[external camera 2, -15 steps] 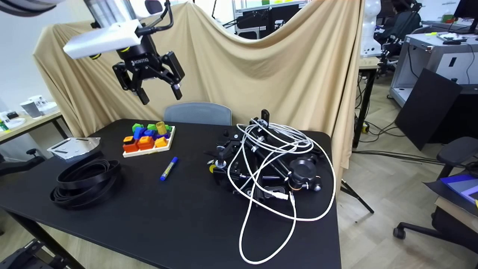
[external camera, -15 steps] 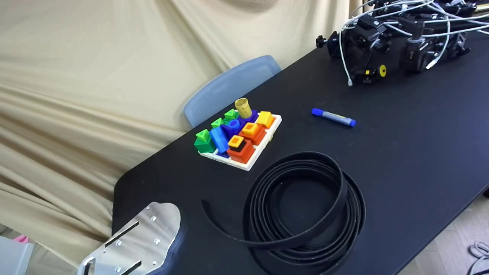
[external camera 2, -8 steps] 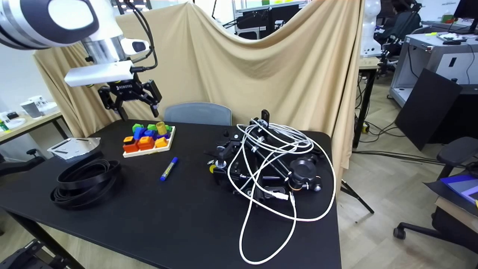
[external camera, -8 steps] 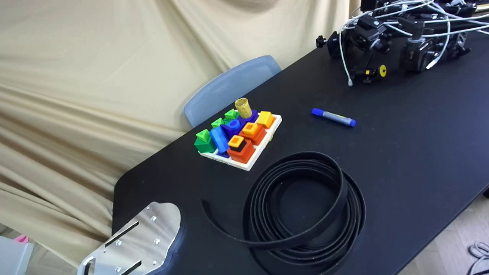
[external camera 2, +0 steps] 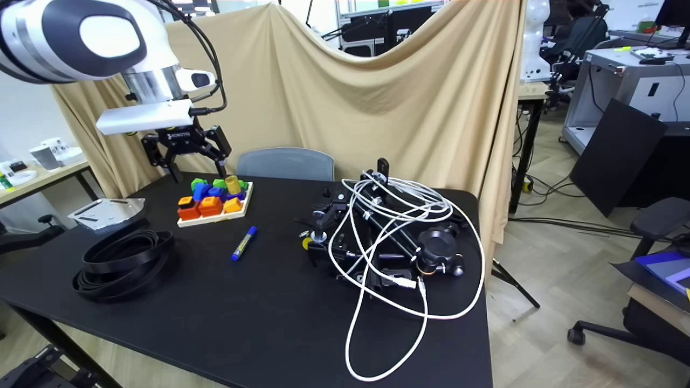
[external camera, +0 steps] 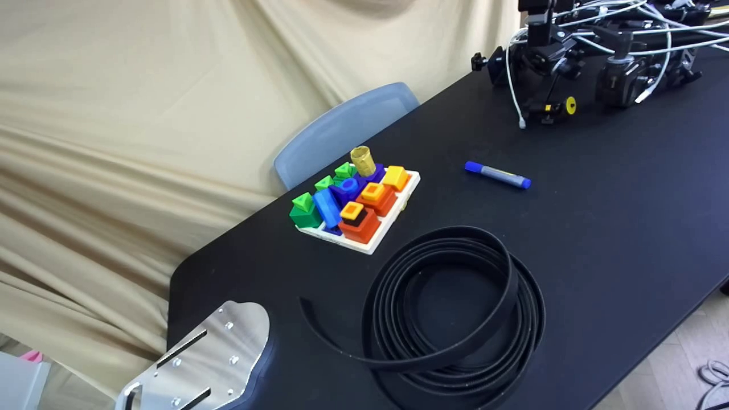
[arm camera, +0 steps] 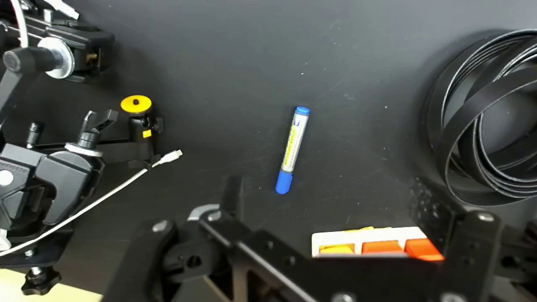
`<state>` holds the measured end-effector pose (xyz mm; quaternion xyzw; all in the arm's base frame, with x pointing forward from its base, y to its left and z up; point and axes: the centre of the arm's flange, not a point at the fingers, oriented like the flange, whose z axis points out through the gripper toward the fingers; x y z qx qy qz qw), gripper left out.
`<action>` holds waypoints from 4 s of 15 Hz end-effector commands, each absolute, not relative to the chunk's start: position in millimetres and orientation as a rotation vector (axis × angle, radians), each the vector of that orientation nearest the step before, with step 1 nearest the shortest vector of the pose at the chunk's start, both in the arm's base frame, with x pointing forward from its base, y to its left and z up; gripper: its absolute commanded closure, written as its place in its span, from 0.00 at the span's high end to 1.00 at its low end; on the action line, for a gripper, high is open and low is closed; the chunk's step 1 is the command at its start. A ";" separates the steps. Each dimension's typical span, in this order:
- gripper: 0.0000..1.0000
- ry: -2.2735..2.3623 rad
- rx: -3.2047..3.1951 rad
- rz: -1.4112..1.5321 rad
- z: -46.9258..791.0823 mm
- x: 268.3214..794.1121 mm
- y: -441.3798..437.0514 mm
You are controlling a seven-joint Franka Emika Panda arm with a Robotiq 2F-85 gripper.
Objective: Move the marker to the left
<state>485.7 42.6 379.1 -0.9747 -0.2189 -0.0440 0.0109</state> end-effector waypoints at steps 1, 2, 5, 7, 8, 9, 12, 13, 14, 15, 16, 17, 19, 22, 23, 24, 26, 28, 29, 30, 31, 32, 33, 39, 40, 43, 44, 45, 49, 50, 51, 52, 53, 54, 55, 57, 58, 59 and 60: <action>1.00 -0.601 -3.046 -0.157 353.1 507.3 53.9; 1.00 -0.580 -3.052 -0.171 343.2 514.0 58.1; 1.00 -0.474 -3.056 -0.212 304.2 534.0 76.8; 1.00 -0.409 -3.074 -0.232 278.6 543.1 93.0; 1.00 -0.382 -3.085 -0.242 266.3 547.3 101.3; 1.00 -0.353 -3.094 -0.261 256.5 550.2 107.4; 1.00 -0.245 -3.118 -0.350 229.5 558.8 118.6; 1.00 -0.207 -3.123 -0.373 222.7 560.4 119.6; 1.00 -0.170 -3.130 -0.390 214.9 561.3 119.0; 1.00 -0.136 -3.132 -0.386 207.9 561.8 117.3; 1.00 -0.104 -3.138 -0.384 200.5 562.6 114.6; 1.00 -0.085 -3.137 -0.374 193.9 563.4 112.2; 1.00 -0.062 -3.128 -0.331 181.6 563.2 109.9; 1.00 -0.047 -3.116 -0.279 168.0 561.0 108.9; 1.00 -0.039 -3.114 -0.265 164.3 560.4 108.6; 1.00 -0.038 -3.108 -0.247 160.8 559.9 108.4; 0.75 -0.033 -3.100 -0.227 155.8 559.5 108.0; 0.60 -0.018 -3.099 -0.210 151.9 559.3 105.8; 0.53 -0.008 -3.104 -0.198 149.7 558.4 103.4; 0.45 0.004 -3.105 -0.182 147.6 557.0 100.2; 0.39 0.013 -3.111 -0.171 145.9 555.7 96.9; 0.33 0.022 -3.113 -0.158 144.1 554.0 92.8; 0.25 0.033 -3.116 -0.148 142.5 552.9 89.3; 0.05 0.050 -3.111 -0.147 151.2 550.8 79.8; 0.05 0.041 -3.109 -0.156 155.6 550.4 80.7; 0.05 -0.009 -3.101 -0.190 178.3 546.4 88.0; 0.05 -0.034 -3.094 -0.208 186.8 544.2 91.7; 0.05 -0.053 -3.084 -0.225 193.6 543.1 95.9; 0.05 -0.130 -3.036 -0.249 205.0 541.5 127.7; 0.05 -0.150 -3.021 -0.236 204.3 540.3 137.3; 0.05 -0.166 -3.010 -0.226 203.1 538.3 146.2; 0.05 -0.190 -2.997 -0.210 200.5 535.4 155.9; 0.05 -0.206 -2.989 -0.197 198.5 532.3 163.6; 0.05 -0.224 -2.983 -0.183 195.7 528.8 170.5; 0.05 -0.234 -2.981 -0.173 192.8 525.6 175.7; 0.05 -0.243 -2.988 -0.160 185.8 520.6 181.3; 0.05 -0.242 -2.991 -0.153 182.1 518.7 182.0; 0.05 -0.238 -2.994 -0.143 176.8 516.4 181.8; 0.05 -0.236 -2.995 -0.129 171.7 514.0 181.0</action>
